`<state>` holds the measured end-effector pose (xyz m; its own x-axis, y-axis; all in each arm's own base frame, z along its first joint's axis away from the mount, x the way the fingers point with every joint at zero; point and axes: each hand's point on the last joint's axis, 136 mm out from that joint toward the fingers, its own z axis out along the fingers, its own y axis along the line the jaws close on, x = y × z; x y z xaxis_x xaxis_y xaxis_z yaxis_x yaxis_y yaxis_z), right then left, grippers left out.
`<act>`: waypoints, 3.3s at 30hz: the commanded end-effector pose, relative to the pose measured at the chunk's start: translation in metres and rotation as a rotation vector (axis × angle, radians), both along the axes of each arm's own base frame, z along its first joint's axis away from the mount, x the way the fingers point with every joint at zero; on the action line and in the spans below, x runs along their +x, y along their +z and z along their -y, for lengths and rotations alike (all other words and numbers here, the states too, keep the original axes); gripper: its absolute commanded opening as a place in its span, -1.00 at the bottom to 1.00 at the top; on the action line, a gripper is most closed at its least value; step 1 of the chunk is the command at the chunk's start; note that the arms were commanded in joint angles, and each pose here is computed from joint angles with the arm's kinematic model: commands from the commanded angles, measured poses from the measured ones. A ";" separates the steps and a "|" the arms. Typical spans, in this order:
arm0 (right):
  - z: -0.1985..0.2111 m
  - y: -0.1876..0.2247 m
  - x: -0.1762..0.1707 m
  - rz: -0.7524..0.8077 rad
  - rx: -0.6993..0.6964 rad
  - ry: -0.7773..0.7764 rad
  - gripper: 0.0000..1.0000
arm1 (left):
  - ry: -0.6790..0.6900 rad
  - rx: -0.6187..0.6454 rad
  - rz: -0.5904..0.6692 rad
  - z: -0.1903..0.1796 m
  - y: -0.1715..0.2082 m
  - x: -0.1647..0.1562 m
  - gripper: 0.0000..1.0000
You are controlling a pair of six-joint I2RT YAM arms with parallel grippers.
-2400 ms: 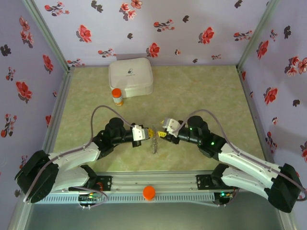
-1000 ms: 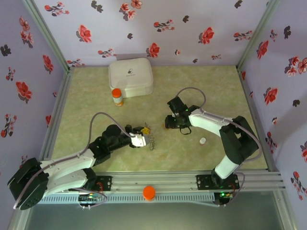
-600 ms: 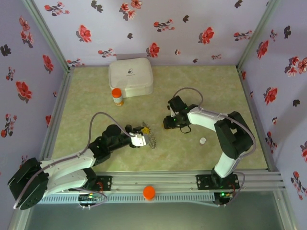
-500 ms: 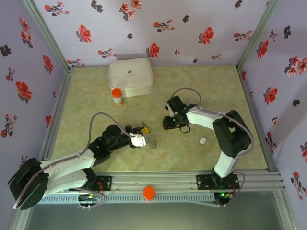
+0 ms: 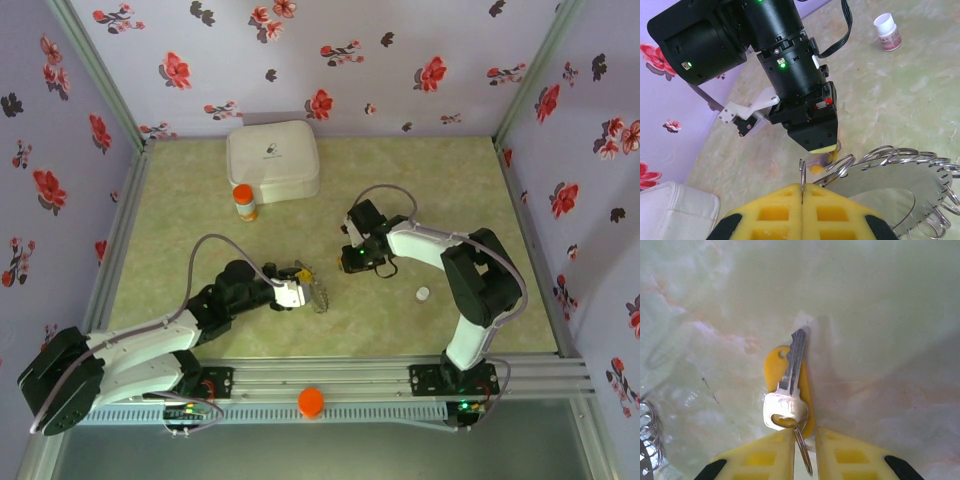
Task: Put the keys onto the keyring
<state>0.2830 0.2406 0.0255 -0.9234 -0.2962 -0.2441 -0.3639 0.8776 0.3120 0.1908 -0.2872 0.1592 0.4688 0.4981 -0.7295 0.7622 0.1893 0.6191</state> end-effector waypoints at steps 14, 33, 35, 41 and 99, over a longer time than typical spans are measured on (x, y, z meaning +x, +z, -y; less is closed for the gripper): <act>0.004 0.014 0.005 0.026 -0.017 -0.005 -0.70 | -0.028 -0.043 0.008 0.010 0.018 -0.003 -1.00; -0.003 0.029 0.011 0.055 0.017 0.007 -1.00 | -0.032 -0.031 -0.001 0.010 0.014 -0.004 -1.00; -0.007 0.043 0.011 0.081 0.050 0.019 -1.00 | -0.032 -0.030 0.002 0.009 0.014 -0.004 -1.00; -0.016 0.092 0.004 0.171 0.163 0.092 -1.00 | -0.039 -0.022 0.021 0.011 0.015 -0.003 -1.00; -0.048 0.171 -0.112 1.014 0.179 1.031 -1.00 | -0.187 -0.059 0.069 0.036 0.034 -0.016 -1.00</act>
